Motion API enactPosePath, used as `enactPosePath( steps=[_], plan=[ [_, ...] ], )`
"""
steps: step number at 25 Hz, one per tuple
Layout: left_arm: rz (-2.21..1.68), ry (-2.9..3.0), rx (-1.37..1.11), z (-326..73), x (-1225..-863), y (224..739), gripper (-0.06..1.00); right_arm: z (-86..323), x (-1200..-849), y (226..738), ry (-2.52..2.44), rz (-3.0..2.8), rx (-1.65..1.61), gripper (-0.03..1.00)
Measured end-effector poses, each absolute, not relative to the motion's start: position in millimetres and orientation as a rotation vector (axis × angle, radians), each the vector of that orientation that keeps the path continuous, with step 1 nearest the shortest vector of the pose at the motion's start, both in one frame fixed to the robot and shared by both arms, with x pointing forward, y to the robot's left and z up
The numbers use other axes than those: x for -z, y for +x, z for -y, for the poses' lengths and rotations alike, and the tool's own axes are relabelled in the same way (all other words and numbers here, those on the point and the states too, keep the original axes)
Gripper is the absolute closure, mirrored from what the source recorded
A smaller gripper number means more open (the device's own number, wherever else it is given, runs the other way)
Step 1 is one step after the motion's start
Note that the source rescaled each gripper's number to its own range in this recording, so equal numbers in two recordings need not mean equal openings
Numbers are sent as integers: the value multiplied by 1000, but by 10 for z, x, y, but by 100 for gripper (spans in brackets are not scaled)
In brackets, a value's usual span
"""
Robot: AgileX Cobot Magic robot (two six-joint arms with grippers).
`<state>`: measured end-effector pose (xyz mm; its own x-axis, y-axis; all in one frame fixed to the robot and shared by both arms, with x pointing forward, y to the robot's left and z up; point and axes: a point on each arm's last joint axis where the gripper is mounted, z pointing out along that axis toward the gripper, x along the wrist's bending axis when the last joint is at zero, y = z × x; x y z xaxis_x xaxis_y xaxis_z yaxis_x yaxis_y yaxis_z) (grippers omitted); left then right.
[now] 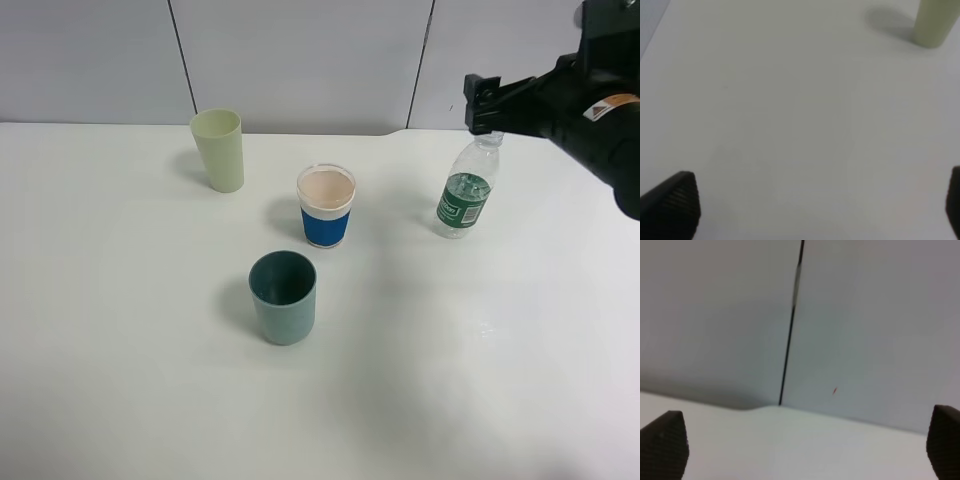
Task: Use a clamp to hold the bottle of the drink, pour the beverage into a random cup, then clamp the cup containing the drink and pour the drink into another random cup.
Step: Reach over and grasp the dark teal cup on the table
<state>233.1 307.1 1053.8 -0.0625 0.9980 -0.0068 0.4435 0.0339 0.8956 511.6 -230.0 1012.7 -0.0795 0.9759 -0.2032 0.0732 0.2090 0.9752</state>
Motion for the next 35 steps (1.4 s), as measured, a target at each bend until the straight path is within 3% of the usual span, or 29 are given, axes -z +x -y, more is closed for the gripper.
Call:
enactPosePath(
  steps=[7, 21, 35],
  plan=[
    [-1598, 1495, -984, -3071, -10538, 2331, -6, 2417, -10582, 4875, 982, -1321, -1093, 9],
    [-1598, 1495, -984, -3071, -10538, 2331, -6, 3049, -11058, 4231, 985, -1329, -882, 9],
    [-1598, 1495, -984, -3071, -10538, 2331, -6, 3084, -11133, 3265, 1209, -1338, -913, 9]
  ],
)
